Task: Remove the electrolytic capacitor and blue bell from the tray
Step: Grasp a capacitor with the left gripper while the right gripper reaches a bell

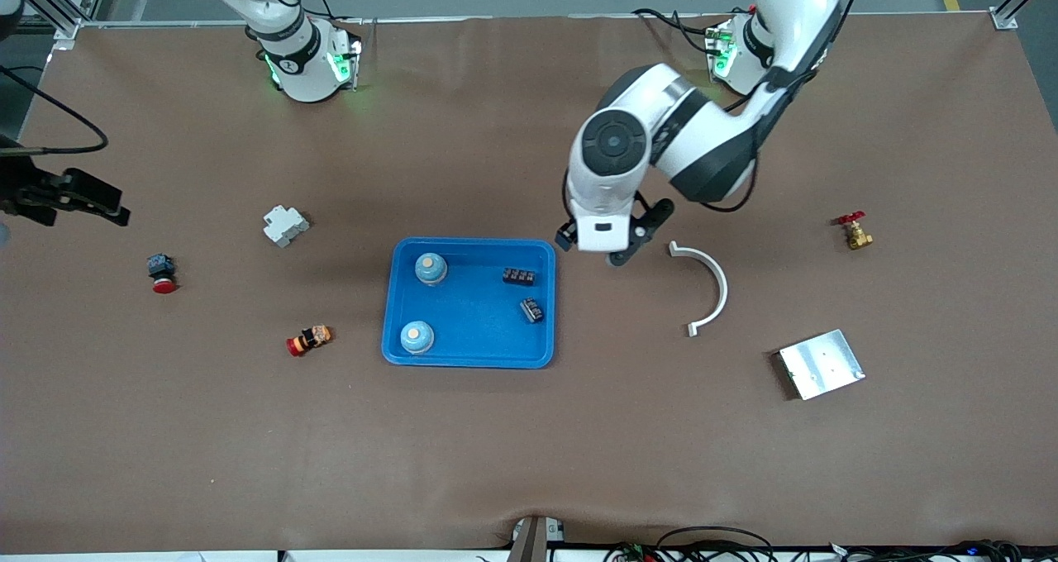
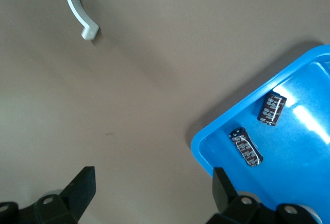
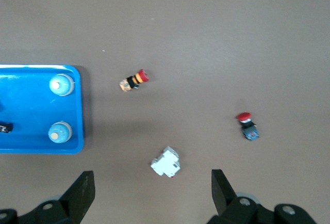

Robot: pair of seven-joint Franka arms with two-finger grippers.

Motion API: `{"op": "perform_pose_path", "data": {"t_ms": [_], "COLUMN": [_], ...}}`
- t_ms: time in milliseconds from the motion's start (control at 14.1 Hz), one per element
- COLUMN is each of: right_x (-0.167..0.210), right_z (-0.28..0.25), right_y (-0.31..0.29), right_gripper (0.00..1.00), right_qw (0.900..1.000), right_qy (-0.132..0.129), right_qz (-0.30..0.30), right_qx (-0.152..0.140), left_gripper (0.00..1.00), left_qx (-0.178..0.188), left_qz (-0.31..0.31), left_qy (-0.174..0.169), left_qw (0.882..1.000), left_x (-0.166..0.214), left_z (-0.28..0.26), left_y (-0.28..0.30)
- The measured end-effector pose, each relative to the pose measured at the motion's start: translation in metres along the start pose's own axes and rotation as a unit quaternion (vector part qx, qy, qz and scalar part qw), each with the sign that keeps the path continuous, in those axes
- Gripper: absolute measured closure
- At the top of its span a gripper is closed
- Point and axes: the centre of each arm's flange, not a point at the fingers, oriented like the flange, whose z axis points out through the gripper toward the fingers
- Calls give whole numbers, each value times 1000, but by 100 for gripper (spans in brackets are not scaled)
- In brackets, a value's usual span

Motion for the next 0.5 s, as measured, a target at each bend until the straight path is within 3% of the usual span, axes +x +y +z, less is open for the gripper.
{"op": "perform_pose_path", "data": {"t_ms": [212, 495], "right_x": [25, 40], "right_z": [41, 75], "right_y": [-51, -82], "right_gripper": [0, 0], "right_qw": [1000, 999], "right_qy": [-2, -9], "right_qz": [21, 36], "right_qx": [7, 6], "left_gripper": [0, 0], "left_qx": [-28, -76], "left_qz": [-72, -166], "left_qy": [-10, -27], "left_qw": [997, 983], "left_x": [-14, 3], "left_z": [25, 43], "left_y": [28, 55]}}
